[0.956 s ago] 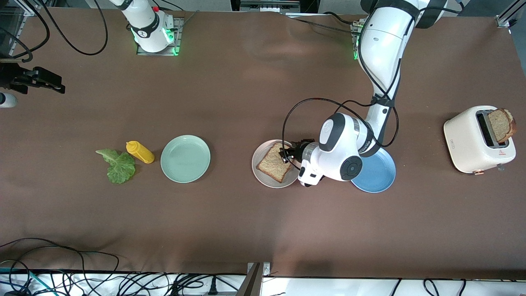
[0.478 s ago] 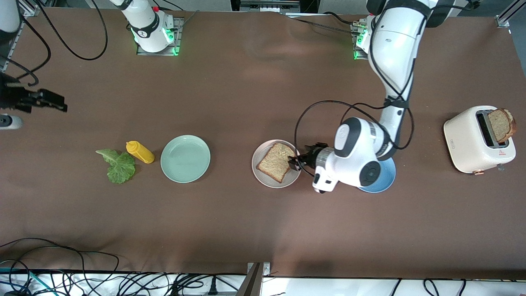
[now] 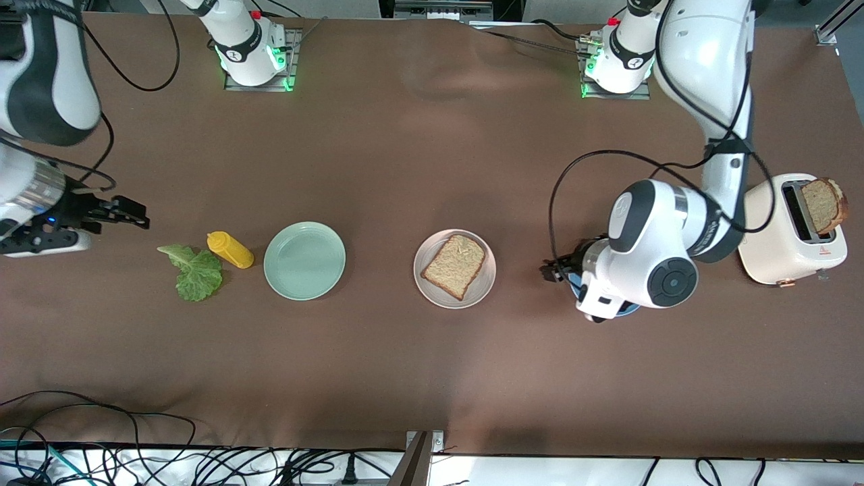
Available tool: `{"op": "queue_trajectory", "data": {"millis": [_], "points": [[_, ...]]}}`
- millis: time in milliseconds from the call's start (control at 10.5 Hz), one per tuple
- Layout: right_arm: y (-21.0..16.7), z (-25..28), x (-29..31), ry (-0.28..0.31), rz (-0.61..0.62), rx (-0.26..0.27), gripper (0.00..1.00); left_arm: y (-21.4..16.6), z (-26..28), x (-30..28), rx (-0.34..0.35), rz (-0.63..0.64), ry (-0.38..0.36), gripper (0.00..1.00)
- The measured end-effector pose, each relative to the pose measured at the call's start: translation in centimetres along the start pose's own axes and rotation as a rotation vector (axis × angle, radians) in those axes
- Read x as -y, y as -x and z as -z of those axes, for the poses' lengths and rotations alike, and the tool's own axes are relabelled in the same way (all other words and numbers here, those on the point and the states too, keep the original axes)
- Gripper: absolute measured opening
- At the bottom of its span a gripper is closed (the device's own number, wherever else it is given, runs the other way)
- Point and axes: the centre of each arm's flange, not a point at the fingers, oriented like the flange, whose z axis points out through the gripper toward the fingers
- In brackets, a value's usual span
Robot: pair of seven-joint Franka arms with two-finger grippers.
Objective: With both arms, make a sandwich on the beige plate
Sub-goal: 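Withdraw the left gripper to the toaster while the right gripper reaches lettuce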
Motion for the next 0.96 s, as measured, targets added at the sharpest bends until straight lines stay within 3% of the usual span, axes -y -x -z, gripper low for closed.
{"op": "queue_trajectory", "data": {"millis": [383,765,956], "points": [[-0.4,-10.4,-1.3,0.005,0.085,-0.001,1.0,-3.0,6.3,8.7,-0.025,-0.039,0.02,1.0],[1.7,-18.2,-2.4,0.006,0.192,0.018,1.0,-4.8,10.3,16.6,-0.08,-0.143,-0.085,1.0],[2.2,-19.8,-2.7,0.003,0.219,0.034,1.0,-5.3,11.5,18.7,-0.096,-0.187,-0.092,1.0]]}}
